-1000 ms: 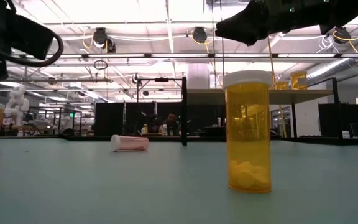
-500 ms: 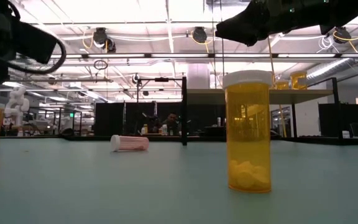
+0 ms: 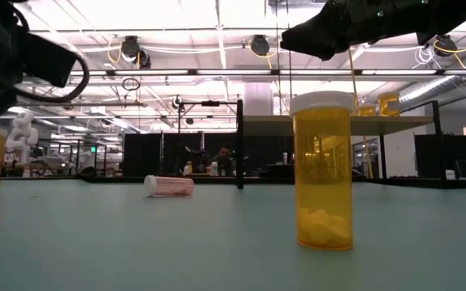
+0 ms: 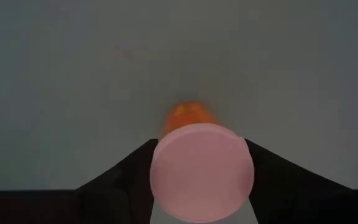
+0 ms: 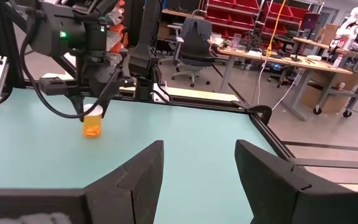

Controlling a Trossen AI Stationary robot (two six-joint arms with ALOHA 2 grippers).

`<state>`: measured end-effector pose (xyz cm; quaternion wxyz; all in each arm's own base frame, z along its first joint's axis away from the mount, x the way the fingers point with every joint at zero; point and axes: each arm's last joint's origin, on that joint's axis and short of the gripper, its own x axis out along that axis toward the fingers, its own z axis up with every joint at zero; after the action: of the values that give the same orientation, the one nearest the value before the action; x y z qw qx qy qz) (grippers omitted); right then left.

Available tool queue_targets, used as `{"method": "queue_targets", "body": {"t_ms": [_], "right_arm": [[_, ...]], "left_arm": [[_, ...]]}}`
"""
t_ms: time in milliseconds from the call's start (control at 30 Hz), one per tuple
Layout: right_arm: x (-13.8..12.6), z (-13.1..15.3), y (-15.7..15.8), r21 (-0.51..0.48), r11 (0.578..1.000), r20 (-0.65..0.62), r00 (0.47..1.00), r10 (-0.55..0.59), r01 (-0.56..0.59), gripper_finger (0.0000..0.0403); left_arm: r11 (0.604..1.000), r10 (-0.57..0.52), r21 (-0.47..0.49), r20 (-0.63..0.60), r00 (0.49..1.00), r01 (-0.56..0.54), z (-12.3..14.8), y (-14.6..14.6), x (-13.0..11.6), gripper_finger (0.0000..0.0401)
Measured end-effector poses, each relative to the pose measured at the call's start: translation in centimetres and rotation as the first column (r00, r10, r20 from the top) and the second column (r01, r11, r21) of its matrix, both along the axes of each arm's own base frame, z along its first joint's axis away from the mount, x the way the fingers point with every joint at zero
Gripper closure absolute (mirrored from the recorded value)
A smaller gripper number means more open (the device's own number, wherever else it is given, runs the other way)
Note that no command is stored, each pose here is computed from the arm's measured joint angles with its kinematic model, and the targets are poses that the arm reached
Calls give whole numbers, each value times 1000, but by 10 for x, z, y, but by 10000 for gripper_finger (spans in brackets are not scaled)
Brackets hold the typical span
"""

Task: Pick and place medicine bottles onto shelf by color
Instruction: Put the orange pill bottle on the shelf

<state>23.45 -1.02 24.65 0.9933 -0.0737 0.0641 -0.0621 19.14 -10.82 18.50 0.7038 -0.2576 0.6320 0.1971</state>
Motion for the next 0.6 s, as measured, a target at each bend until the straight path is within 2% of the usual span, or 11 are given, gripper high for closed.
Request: {"method": "queue_targets", "body": {"t_ms": [200, 300, 467, 600], "right_arm": [[0, 0, 0, 0, 1000, 0, 1000, 0, 0, 209], [0, 0, 0, 4, 1000, 0, 1000, -1, 1, 209], [0, 0, 0, 41, 999, 5, 1000, -5, 5, 209], [0, 0, 0, 121, 993, 11, 1000, -16, 15, 209]], "left_arm": [[998, -51, -23, 73, 996, 52, 21, -1, 15, 200], [995, -89, -27, 130, 988, 93, 36, 1, 25, 181], [986, -163, 16, 236, 958, 164, 62, 9, 42, 185], [974, -228, 71, 299, 926, 217, 79, 19, 53, 200]]}}
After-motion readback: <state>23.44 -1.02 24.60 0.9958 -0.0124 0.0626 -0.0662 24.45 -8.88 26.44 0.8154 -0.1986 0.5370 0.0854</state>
